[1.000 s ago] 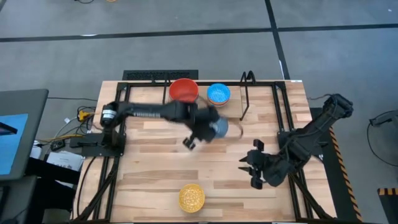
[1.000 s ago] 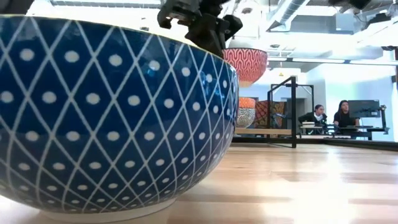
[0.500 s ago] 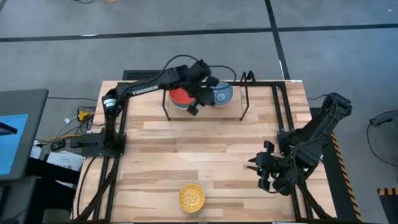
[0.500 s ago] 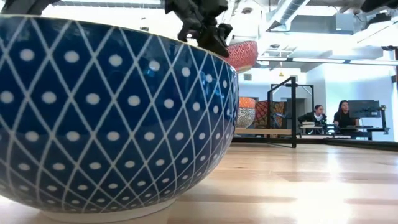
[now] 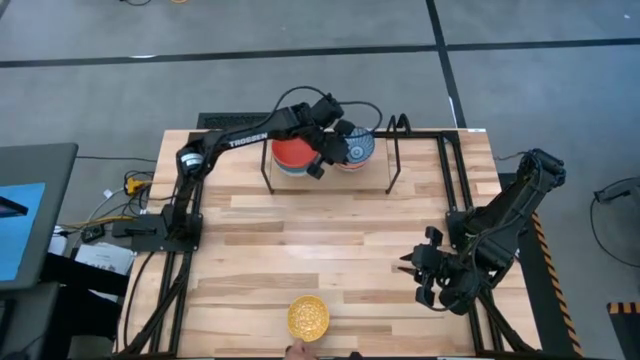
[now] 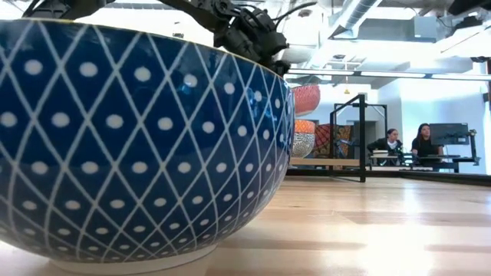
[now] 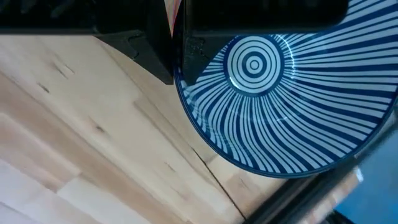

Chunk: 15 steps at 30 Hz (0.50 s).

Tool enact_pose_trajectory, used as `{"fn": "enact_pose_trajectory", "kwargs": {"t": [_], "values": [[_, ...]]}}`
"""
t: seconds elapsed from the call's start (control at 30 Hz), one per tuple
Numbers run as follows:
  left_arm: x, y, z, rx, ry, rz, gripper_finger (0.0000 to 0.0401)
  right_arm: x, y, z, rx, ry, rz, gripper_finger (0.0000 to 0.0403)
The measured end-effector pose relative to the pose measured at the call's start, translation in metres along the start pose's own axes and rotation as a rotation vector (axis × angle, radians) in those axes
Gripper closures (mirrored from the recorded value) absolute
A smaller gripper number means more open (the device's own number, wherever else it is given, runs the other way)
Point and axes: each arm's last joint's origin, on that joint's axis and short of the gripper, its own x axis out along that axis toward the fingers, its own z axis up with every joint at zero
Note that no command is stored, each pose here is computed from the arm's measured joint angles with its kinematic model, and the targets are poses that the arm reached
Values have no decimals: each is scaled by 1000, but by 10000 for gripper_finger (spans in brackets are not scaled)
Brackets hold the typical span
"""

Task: Place and stack bowls onto a shelf
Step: Stack the blue pattern bowl on top of the light blue pattern bowl on the shelf

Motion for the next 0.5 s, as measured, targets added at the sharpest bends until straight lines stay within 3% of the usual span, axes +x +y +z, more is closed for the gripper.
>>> {"fn": "enact_pose_trajectory", "kwargs": {"t": [0.5], "values": [[5,5,-18,-104,31,-6,401,1,-3,0,14,9,-20,266]]}}
